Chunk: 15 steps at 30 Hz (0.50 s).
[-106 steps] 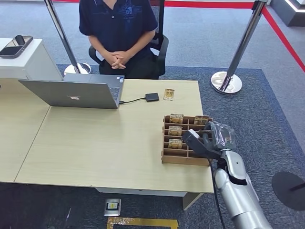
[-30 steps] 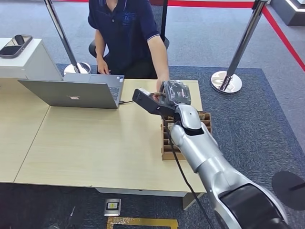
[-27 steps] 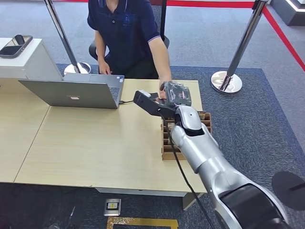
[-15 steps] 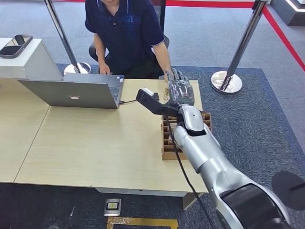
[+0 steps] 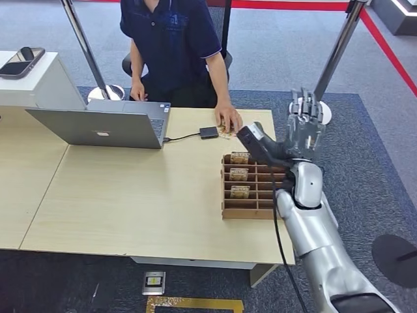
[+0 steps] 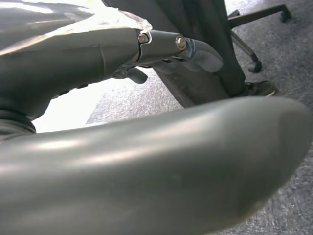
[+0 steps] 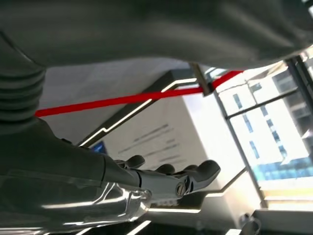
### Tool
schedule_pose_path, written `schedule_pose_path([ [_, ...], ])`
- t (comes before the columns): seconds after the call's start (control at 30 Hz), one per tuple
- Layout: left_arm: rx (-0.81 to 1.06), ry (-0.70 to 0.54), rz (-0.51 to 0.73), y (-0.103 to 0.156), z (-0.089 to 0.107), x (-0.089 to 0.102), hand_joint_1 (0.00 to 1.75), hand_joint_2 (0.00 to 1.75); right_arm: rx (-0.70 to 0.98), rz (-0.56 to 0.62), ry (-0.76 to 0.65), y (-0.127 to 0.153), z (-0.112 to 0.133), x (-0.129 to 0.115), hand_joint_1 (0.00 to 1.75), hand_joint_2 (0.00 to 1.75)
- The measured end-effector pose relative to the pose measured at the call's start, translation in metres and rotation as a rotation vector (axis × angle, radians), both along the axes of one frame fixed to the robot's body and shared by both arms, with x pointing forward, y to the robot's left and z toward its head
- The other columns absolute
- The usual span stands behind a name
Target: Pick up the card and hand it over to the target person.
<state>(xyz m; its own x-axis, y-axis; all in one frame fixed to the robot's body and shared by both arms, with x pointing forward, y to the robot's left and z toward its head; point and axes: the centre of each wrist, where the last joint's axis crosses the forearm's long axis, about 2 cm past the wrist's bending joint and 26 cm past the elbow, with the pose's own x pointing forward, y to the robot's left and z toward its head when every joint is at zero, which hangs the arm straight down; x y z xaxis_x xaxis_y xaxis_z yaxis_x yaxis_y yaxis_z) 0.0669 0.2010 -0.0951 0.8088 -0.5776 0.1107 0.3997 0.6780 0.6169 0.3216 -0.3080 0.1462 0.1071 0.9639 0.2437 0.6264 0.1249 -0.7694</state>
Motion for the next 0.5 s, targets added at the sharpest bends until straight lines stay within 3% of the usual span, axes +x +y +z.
schedule_pose_path([
  [0.1, 0.001, 0.002, 0.024, -0.001, 0.0, -0.001, 0.0, 0.0, 0.08, -0.118, -0.119, -0.041, 0.004, -0.053, 0.0, 0.0],
  [0.27, -0.009, 0.0, 0.034, -0.004, 0.001, 0.0, 0.0, 0.0, 0.364, -0.357, -0.264, -0.107, -0.033, -0.129, 0.0, 0.0],
  [0.4, -0.017, -0.001, 0.017, -0.007, 0.001, 0.001, 0.0, 0.0, 0.6, -0.624, -0.304, -0.15, -0.093, -0.198, 0.0, 0.0],
  [0.5, -0.016, -0.001, 0.004, -0.008, 0.002, 0.003, 0.0, 0.0, 0.738, -0.871, -0.208, -0.158, -0.155, -0.239, 0.0, 0.0],
])
